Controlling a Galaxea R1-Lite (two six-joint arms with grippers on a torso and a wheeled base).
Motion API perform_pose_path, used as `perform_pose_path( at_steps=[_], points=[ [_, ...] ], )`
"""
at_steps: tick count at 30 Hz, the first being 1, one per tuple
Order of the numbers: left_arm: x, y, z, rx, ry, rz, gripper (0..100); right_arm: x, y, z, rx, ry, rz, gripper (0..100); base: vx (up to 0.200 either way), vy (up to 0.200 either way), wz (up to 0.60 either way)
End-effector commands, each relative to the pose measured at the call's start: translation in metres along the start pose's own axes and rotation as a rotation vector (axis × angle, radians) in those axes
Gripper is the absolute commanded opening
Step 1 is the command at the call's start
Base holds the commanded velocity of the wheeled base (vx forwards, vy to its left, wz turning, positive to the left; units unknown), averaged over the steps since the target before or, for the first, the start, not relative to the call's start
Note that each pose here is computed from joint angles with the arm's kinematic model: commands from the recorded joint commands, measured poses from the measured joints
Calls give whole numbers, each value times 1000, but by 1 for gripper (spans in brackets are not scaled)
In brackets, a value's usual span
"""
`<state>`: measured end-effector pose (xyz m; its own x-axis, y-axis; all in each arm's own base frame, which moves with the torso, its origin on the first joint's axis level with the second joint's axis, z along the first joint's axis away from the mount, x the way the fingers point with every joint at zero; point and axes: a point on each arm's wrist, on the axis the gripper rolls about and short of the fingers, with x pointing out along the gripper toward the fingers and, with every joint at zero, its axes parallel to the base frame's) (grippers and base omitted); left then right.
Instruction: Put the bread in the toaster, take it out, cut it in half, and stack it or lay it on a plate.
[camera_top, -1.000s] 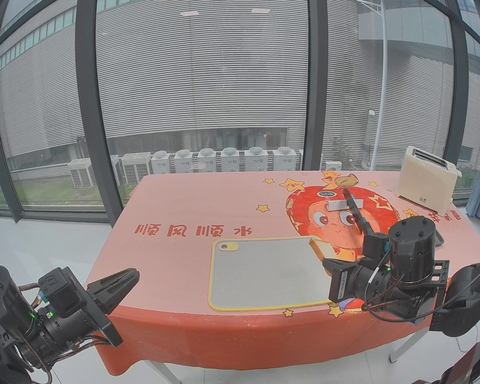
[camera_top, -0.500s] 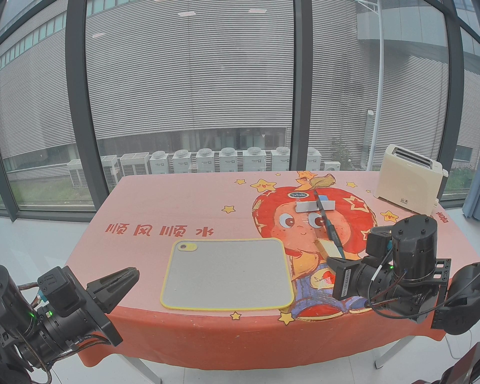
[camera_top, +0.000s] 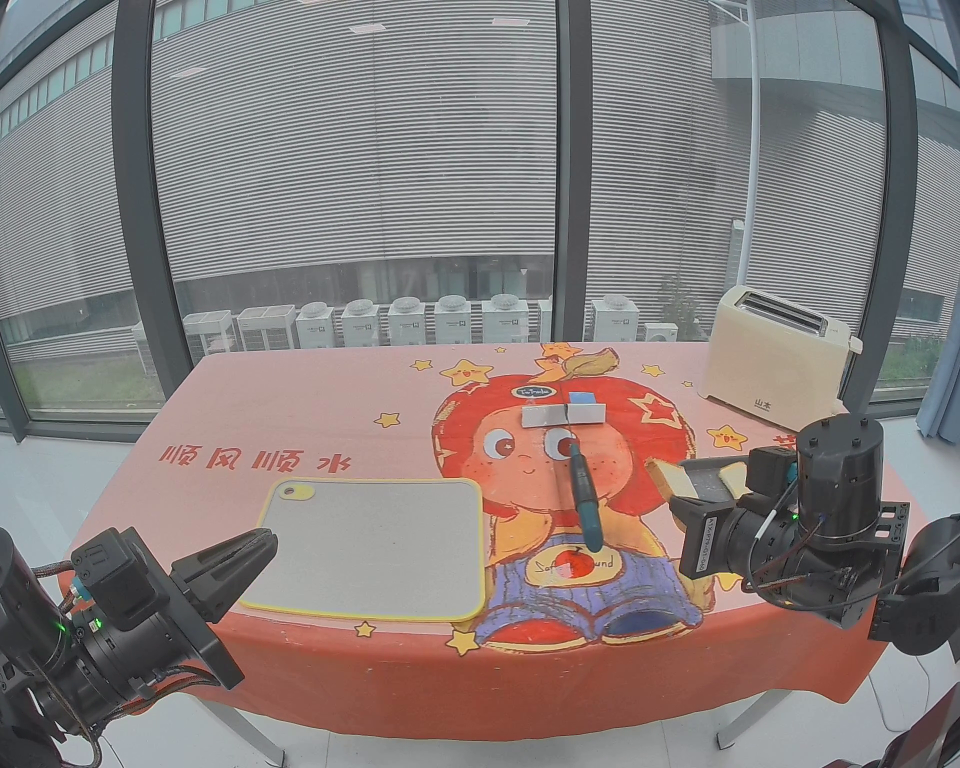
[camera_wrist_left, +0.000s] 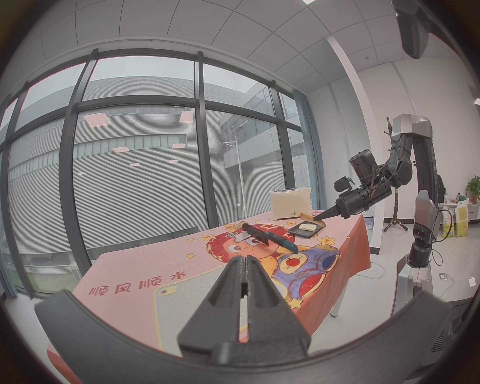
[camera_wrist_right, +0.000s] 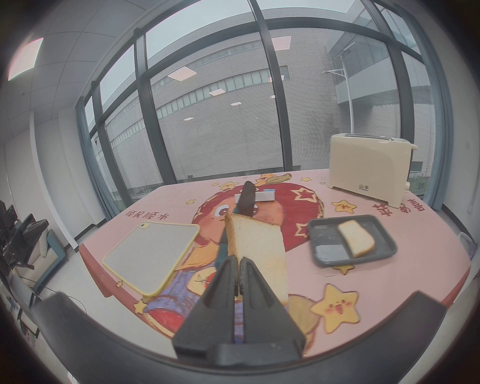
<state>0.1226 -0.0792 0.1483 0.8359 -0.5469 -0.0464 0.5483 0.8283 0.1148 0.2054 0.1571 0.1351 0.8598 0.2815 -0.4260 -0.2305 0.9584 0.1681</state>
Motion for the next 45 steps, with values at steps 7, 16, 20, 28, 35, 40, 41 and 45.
perform_pose_path(
  at_steps=[7, 16, 20, 28, 35, 40, 41, 45],
  points=[
    [-1, 0, -1, 0, 2, -2, 0, 6, -12, 4, 0, 4, -25, 0, 0, 0, 0],
    [-2, -2, -2, -2, 8, -11, 0, 25, -20, 9, -25, 12, -73, 0, 0, 0, 0],
    [-1, -1, -3, 0, 14, -10, 0, 37, -18, 11, -24, 16, -80, 0, 0, 0, 0],
    [-1, -2, -4, 0, 17, -10, 0, 63, -31, -2, -35, 81, -139, 0, 0, 0, 0],
    [-1, -2, -6, 0, 29, -12, 0, 73, -39, -3, -17, 102, -125, 0, 0, 0, 0],
    [-2, -2, -7, 0, 31, -12, 0, 74, -38, -2, 1, 118, -64, 0, 0, 0, 0],
    [-2, -2, -7, 0, 31, -12, 0, 76, -40, -2, 3, 118, -67, 0, 0, 0, 0],
    [-2, -2, -7, 0, 32, -12, 0, 81, -44, -3, 10, 124, -84, 0, 0, 0, 0]
  ],
)
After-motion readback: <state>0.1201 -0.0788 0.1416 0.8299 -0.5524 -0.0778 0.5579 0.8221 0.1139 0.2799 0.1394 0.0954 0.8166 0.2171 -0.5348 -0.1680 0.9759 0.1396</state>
